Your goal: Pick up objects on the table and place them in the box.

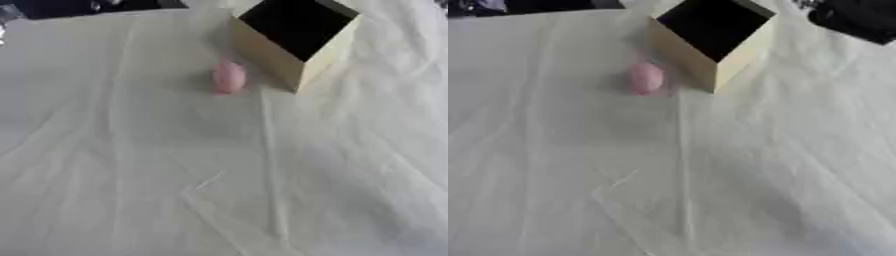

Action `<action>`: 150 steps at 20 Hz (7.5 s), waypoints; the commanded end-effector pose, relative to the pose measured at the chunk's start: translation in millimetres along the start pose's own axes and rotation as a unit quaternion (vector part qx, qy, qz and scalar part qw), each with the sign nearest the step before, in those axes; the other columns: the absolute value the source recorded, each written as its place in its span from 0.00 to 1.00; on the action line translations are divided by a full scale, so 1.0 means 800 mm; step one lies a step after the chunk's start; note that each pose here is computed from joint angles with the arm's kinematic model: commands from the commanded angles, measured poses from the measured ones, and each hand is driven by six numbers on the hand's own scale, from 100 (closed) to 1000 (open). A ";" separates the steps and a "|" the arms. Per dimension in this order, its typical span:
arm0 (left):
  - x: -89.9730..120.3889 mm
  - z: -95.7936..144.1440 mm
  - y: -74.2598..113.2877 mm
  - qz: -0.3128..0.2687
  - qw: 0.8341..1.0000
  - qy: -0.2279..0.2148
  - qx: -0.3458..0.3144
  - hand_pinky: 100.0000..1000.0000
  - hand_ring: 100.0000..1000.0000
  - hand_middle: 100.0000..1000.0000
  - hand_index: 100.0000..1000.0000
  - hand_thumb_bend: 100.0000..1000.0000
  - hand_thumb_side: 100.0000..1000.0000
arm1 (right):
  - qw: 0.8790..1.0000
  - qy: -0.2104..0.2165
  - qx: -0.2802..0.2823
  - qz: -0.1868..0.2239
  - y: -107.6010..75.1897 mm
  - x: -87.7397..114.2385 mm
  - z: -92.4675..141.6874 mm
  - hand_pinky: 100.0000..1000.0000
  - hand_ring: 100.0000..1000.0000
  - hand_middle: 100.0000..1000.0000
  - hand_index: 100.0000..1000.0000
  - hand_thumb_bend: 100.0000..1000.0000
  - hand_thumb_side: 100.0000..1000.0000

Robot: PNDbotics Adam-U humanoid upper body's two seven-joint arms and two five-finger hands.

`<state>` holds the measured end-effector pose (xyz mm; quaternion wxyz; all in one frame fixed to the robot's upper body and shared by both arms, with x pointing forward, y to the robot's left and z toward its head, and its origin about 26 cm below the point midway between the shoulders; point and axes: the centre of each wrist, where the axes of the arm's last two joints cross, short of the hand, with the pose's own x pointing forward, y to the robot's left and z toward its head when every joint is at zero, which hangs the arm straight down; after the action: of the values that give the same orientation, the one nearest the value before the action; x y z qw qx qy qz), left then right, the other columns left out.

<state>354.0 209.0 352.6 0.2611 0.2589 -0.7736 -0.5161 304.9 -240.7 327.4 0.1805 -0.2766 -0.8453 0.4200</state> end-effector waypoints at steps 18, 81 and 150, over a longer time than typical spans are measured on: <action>-0.040 -0.080 -0.042 -0.033 0.986 0.021 -0.160 0.75 0.80 0.82 0.92 0.38 0.77 | 1.000 -0.017 -0.002 0.005 -0.007 0.008 -0.006 0.87 0.80 0.78 0.91 0.00 0.85; -0.066 -0.111 -0.129 -0.122 0.945 0.121 -0.280 0.72 0.82 0.79 0.85 0.28 0.25 | 0.998 -0.016 0.054 -0.010 0.000 0.010 -0.007 0.87 0.79 0.76 0.90 0.00 0.89; -0.076 -0.159 -0.071 -0.081 0.991 0.108 -0.001 0.19 0.37 0.47 0.58 0.00 0.03 | 0.995 -0.088 0.027 -0.027 -0.006 0.034 -0.038 0.87 0.79 0.76 0.90 0.00 0.89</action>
<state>492.4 145.2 319.6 0.3126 0.3627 -0.7108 -0.5153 303.8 -207.4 342.5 0.1411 -0.2046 -0.8499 0.4647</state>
